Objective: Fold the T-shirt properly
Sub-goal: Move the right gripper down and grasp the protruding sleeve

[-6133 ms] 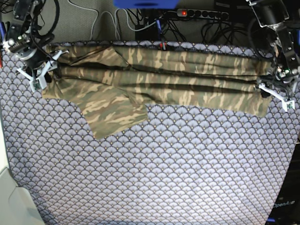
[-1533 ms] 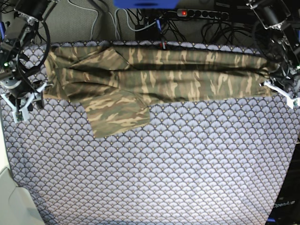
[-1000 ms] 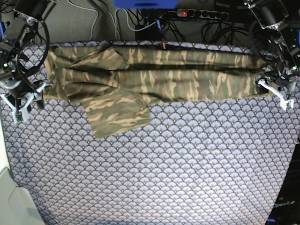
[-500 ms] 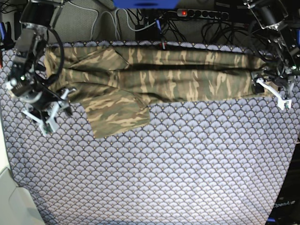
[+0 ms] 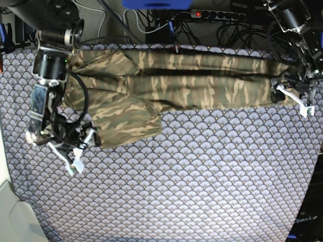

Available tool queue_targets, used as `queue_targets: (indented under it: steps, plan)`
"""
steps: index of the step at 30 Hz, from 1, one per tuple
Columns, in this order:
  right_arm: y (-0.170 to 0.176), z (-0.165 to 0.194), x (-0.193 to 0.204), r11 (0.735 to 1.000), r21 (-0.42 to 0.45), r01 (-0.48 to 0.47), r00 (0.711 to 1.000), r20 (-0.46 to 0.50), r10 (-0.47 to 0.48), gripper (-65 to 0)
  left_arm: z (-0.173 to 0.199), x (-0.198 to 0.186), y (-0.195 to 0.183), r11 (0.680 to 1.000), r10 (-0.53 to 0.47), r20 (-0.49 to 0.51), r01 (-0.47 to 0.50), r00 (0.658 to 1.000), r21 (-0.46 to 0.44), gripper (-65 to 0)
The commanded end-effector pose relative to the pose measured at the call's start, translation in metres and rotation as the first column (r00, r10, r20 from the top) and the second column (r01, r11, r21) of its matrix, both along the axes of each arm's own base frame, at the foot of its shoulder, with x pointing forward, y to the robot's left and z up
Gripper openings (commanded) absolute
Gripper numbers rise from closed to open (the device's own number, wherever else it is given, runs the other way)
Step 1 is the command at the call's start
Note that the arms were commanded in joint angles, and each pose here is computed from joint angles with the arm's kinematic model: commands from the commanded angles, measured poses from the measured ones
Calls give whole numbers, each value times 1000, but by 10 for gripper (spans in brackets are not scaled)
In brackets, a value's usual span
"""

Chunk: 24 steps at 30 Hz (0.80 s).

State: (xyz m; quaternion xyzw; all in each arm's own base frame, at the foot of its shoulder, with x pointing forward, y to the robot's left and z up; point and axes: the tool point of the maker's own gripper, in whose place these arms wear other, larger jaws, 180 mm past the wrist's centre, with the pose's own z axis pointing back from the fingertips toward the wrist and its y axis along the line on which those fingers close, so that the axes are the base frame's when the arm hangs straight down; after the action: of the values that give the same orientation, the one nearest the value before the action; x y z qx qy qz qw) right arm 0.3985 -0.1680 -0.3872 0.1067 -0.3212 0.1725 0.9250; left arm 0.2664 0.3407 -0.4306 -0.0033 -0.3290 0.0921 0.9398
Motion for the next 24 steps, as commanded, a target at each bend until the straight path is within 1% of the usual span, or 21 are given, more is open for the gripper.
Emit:
queue_targets:
  steps: [1, 6, 10, 15, 18, 20, 22, 24]
  plan:
    - [1, 19, 20, 999, 33, 7, 997, 71, -10, -298, -5, -6, 2, 1000, 1, -45, 0, 999, 5, -109]
    - [11, 2, 30, 993, 117, 22, 999, 41, -27, -298, -5, -7, 3, 1000, 4, -45, -4, 999, 4, -109]
    - [16, -11, 32, 986, 163, 37, 999, 17, -40, -298, -5, -7, 3, 1000, 4, -45, -4, 999, 4, -109]
    - [18, -18, 28, 984, 173, 41, 999, 1, -42, -302, -4, -6, 3, 1000, 5, -42, -5, 999, 4, -109]
    - [26, -19, 27, 983, 182, 34, 999, -4, -34, -313, -4, -5, 2, 1000, 2, -41, -2, 999, 4, -109]
    - [28, -28, 18, 983, 182, 35, 999, -31, -30, -355, -4, -5, 2, 1000, 2, -41, -2, 999, 4, -109]
    - [28, -34, 11, 983, 181, 36, 998, -51, -27, -424, -4, -4, 2, 1000, 2, -40, -2, 999, 4, -109]
    - [30, -38, 8, 982, 183, 37, 998, -60, -26, -510, -3, -4, 3, 1000, 4, -39, -4, 999, 4, -109]
